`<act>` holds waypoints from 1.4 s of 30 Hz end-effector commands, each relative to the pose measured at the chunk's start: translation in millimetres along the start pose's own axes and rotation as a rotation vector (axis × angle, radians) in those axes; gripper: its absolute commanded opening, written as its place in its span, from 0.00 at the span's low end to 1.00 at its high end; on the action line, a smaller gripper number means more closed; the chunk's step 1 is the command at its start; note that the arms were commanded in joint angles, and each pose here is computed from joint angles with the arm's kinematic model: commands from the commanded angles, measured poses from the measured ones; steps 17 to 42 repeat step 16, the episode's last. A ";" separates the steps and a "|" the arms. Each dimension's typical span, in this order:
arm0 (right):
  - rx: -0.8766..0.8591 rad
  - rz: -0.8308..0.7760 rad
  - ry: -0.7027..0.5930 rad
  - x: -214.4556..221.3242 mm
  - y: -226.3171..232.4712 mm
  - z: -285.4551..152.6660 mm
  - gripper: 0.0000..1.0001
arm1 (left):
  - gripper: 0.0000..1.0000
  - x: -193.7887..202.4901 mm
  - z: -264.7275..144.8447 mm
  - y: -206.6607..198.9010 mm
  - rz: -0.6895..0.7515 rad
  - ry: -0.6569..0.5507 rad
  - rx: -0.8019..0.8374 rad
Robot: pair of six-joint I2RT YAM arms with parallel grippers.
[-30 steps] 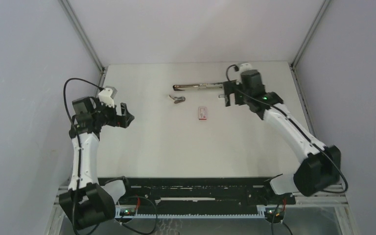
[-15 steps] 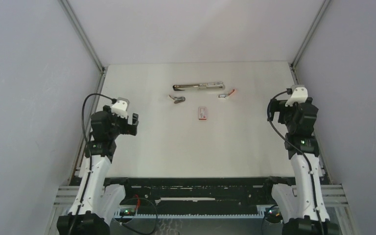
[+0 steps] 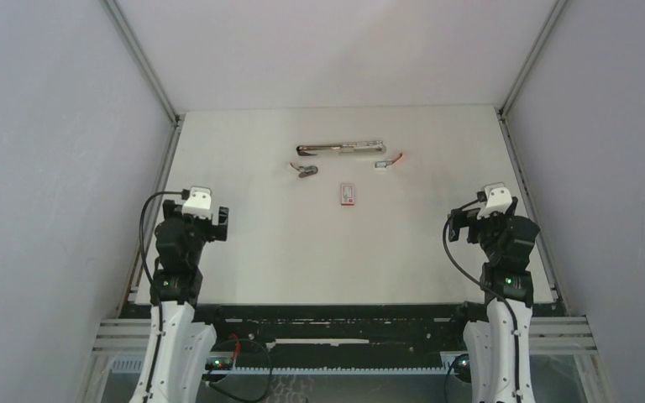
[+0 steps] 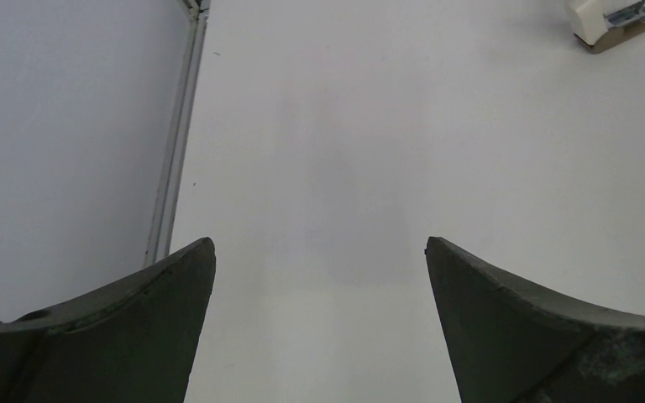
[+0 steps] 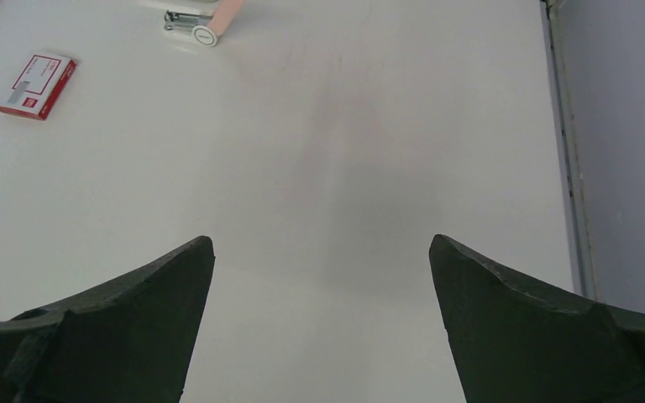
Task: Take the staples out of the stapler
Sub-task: Reset both arms
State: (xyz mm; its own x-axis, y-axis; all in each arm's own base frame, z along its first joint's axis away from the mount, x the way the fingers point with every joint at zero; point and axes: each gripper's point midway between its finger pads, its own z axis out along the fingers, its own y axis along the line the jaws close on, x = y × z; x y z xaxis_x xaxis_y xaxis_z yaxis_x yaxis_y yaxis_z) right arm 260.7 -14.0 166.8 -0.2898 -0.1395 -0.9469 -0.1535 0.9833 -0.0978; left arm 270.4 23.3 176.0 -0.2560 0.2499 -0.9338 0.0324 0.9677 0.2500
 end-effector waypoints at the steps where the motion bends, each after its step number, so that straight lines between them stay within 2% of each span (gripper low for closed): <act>1: -0.036 -0.009 -0.069 -9.4 7.0 -1.0 1.00 | 1.00 2.7 -4.9 11.0 -0.019 -0.027 -0.081; 9: -0.086 0.021 -0.056 -5.3 18.6 -4.5 1.00 | 1.00 6.0 -4.9 12.3 -0.023 -0.031 -0.095; 42: -0.064 0.019 -0.059 -6.8 15.4 -6.6 1.00 | 1.00 6.4 -4.1 16.1 -0.044 -0.027 -0.122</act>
